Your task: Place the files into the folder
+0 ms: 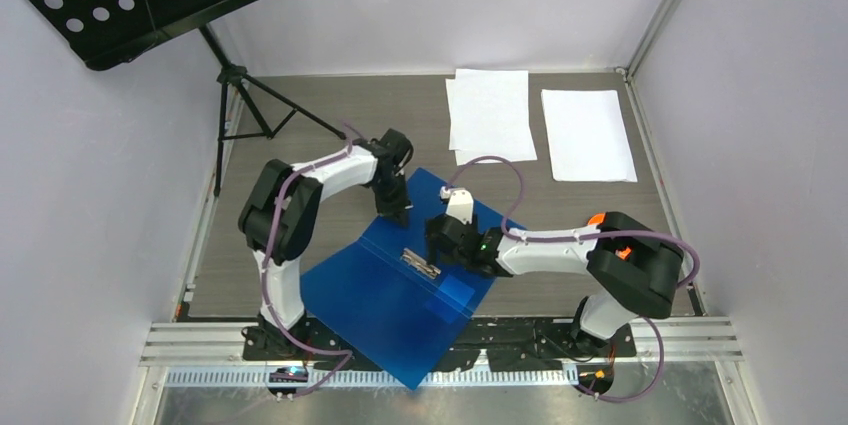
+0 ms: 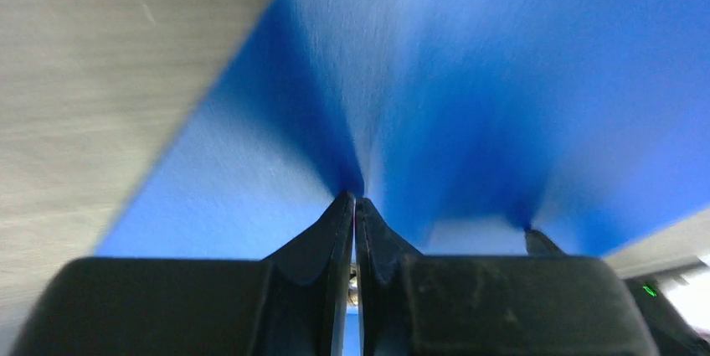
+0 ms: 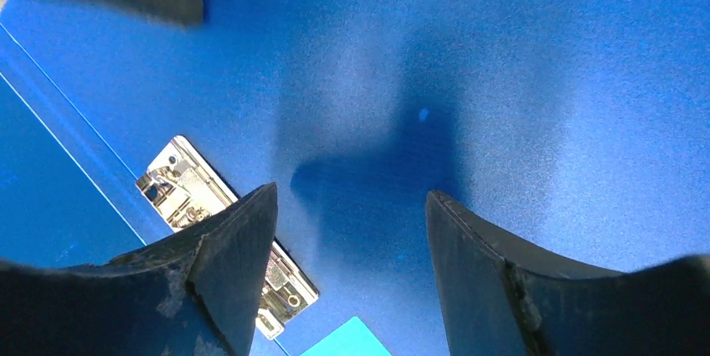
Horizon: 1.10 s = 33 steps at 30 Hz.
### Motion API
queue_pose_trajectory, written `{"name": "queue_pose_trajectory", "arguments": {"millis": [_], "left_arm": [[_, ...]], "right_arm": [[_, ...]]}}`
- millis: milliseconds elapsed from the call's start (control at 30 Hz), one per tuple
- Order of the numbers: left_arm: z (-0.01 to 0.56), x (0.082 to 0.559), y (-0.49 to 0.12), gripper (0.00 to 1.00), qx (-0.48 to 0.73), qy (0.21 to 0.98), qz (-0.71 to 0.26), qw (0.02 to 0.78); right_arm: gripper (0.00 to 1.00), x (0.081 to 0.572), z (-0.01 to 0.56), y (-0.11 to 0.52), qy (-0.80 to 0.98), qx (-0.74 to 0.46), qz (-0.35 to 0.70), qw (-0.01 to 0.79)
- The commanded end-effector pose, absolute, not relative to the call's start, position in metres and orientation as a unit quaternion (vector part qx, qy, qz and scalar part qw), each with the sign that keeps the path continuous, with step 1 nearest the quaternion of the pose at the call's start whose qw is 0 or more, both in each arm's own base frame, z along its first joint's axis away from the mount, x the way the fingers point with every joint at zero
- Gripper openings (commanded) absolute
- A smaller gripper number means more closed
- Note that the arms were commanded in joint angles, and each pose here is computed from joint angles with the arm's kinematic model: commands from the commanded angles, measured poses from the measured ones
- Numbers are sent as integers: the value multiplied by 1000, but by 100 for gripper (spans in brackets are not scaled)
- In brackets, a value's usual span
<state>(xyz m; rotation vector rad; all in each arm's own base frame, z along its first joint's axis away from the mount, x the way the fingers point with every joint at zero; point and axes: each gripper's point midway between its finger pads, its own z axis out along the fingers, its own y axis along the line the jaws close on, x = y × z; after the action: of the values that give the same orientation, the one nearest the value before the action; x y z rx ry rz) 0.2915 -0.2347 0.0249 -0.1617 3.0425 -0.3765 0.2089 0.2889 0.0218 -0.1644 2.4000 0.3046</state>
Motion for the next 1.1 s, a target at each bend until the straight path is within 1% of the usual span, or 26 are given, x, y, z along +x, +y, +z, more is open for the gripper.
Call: {"name": "queue_pose_trajectory", "arguments": {"millis": [0,133,167,267,367,533,600,667,800,967,1033,1067], "left_arm": [[22,275,-230,12,-122,980,-145,55],[33,249,-212,16,-163,969,-157,100],[31,245,-210,18,-166,968,-159,105],[18,239,-202,18,-163,973,-134,91],[3,237,-205,17,-149,978,-127,67],[-7,248,-223,17,-106,983,-145,43],[-2,257,-230,16,-89,984,-150,42],[0,266,-233,16,-81,984,-149,47],[1,278,-243,16,-69,984,-156,46],[6,284,-250,15,-54,983,-170,46],[18,284,-248,17,-51,980,-179,67],[26,284,-245,18,-51,979,-178,80]], "right_arm": [[70,167,-15,251,962,-67,74,256],[70,161,-11,251,954,-89,92,273],[70,163,-4,255,946,-106,110,288],[71,164,19,273,921,-155,159,319],[70,161,31,281,900,-228,149,341],[70,162,27,293,890,-283,125,335],[68,164,23,297,893,-284,116,330],[65,165,19,301,896,-286,105,324],[63,173,21,296,907,-254,83,325],[55,178,18,291,919,-229,87,309],[48,180,12,285,926,-218,80,298],[41,183,10,281,929,-211,76,295]]}}
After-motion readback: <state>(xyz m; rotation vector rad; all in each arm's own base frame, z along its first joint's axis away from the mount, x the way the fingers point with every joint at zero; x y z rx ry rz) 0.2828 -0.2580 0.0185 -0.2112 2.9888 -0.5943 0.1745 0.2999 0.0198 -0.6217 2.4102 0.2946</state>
